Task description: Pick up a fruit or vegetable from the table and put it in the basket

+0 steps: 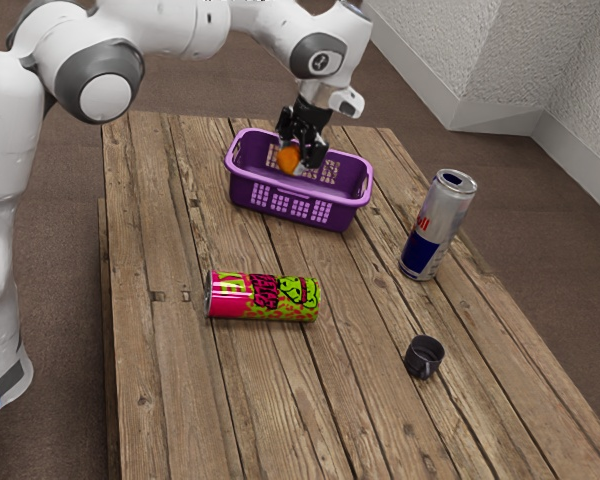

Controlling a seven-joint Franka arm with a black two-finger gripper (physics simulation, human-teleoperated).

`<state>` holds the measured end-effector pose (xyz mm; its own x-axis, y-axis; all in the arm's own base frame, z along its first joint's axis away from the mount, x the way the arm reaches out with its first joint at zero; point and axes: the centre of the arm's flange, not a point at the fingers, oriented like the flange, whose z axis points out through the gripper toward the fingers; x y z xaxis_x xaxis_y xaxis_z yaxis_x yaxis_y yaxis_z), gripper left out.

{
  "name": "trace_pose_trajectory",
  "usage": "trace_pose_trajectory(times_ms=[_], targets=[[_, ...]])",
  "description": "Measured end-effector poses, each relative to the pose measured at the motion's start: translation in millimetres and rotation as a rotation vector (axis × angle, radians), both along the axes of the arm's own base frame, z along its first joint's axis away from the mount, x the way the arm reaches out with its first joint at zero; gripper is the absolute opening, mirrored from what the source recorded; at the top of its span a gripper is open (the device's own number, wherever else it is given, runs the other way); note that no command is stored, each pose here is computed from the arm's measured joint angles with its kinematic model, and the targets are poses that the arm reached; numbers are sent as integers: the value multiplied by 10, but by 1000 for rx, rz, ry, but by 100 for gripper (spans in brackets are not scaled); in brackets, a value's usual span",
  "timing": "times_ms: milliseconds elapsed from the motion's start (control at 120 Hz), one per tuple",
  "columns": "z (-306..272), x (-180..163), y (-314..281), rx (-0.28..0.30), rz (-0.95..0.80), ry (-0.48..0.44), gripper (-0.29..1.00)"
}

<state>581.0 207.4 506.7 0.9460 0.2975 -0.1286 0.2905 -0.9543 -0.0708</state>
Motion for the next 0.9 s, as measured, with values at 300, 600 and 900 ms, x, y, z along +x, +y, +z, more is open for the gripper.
trace_pose_trajectory(times_ms=[300, 600, 900], targets=[[-217, 96, 22, -7, 6, -19, 38], [-302, 153, 15, -11, 3, -28, 49], [1563, -52, -580, 20, -109, -181, 66]])
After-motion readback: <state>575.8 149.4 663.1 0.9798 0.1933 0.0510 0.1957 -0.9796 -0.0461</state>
